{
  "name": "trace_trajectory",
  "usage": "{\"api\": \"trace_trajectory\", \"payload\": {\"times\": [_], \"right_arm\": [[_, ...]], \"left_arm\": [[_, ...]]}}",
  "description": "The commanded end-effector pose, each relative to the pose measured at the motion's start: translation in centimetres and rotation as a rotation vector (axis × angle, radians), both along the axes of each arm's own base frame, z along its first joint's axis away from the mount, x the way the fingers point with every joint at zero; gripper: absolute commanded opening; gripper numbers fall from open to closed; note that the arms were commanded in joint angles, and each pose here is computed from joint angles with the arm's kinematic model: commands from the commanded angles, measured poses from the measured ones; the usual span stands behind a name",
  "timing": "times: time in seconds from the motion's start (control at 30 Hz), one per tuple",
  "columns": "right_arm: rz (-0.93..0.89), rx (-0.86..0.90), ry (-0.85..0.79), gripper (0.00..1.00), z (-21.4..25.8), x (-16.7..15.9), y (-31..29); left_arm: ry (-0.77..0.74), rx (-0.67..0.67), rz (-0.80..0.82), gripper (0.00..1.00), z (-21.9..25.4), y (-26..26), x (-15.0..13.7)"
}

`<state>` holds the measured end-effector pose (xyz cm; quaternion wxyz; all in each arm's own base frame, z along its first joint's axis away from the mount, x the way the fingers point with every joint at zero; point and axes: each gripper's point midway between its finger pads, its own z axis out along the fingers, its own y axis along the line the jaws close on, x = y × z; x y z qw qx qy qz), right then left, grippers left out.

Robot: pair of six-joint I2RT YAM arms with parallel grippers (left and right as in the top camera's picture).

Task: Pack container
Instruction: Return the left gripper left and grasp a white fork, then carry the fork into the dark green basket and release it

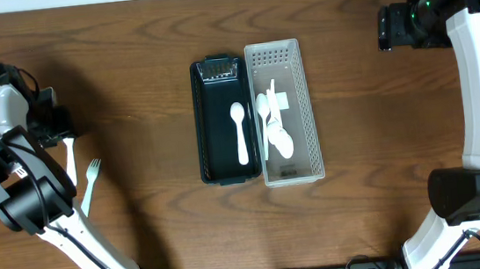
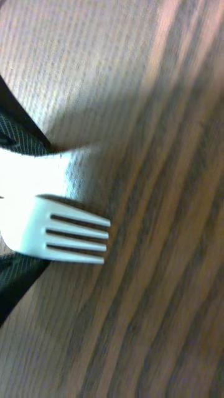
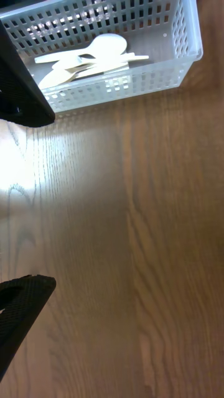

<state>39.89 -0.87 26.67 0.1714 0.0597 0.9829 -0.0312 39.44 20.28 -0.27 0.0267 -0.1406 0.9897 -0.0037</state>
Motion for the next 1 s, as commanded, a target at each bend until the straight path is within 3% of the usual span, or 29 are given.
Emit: {"api": "trace_trajectory", "payload": {"times": [0.0,0.6,0.8,0.97], "right_arm": [[-0.025,-0.009,0.001,0.79,-0.1,0.1,-0.6],[-0.024,-0.009,-0.009,0.80,-0.1,0.4,-0.6],[-0.024,-0.009,-0.029,0.80,0.1,0.8,-0.6],[-0.024,-0.009,-0.042,0.82,0.2,1.1,-0.6]], "left_arm": [[0.054,-0.044,-0.022,0.45,-2.6,-1.3,-0.8],[0.039,-0.041,-0.004,0.15,-1.1,-1.5,-0.7],[-0.059,0.006,-0.031,0.08,5.3,-3.3,0.5],[-0.168,0.038,-0.096,0.06,13.4,-8.6,0.6]]}}
